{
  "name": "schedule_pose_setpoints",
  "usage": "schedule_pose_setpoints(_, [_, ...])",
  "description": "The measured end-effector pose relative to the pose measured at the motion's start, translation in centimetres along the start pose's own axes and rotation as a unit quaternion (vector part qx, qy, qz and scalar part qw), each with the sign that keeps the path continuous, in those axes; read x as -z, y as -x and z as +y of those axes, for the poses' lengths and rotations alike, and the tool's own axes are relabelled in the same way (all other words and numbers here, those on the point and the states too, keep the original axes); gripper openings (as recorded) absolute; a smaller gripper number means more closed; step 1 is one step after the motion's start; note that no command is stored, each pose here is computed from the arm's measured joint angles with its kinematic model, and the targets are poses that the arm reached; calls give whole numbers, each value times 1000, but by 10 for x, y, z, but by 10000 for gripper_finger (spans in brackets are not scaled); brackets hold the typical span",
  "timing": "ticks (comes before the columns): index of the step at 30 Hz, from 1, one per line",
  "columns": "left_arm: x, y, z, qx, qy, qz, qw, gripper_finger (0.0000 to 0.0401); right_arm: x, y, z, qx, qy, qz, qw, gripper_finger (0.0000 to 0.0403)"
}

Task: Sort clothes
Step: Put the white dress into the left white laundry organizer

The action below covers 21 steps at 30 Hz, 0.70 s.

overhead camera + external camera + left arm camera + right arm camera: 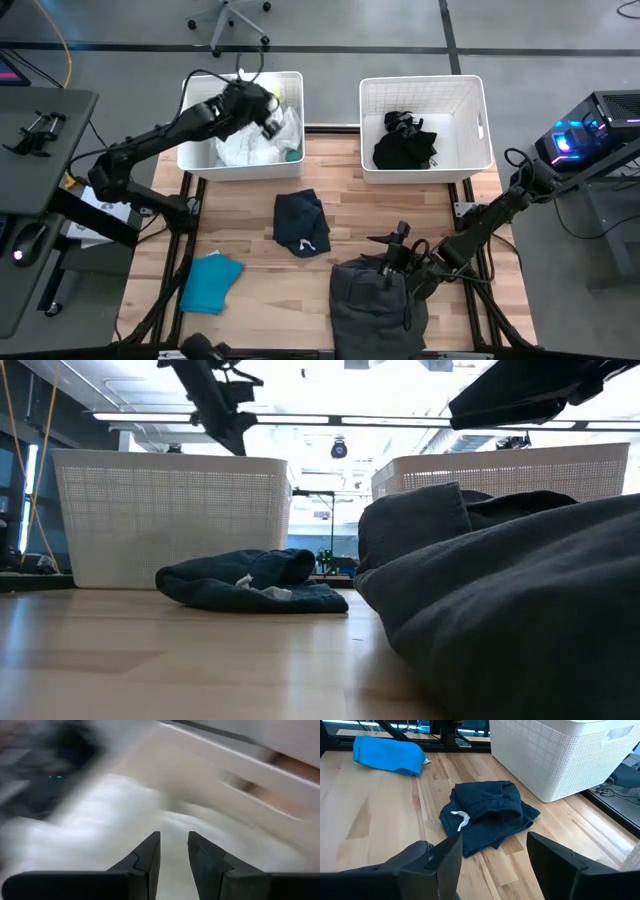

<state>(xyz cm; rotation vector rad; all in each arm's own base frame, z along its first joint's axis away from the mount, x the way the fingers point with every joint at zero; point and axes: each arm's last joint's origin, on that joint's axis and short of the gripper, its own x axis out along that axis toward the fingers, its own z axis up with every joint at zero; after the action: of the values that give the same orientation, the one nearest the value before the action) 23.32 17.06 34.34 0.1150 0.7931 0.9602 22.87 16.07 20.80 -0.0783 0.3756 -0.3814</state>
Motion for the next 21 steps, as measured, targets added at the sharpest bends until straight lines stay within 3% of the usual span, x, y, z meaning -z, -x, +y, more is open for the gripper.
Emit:
schedule_pose_setpoints(3, [2,-12,9,-80,14,-6,997,83,0,0,0,-1,-1,1,1000,209])
schedule_pose_setpoints(8, [32,-56,11,-96,22,54,994,77,0,0,0,-3,-1,2,1000,209])
schedule_pose_setpoints(10, [50,-72,6,-70,27,91,993,73,0,0,0,-4,-1,2,1000,209])
schedule_pose_setpoints(15, [92,-99,-20,65,34,170,983,65,0,0,0,-4,0,2,1000,209])
schedule_pose_setpoints(21, [93,-92,-30,115,30,177,977,58,0,0,-1,10,1,-5,1000,209])
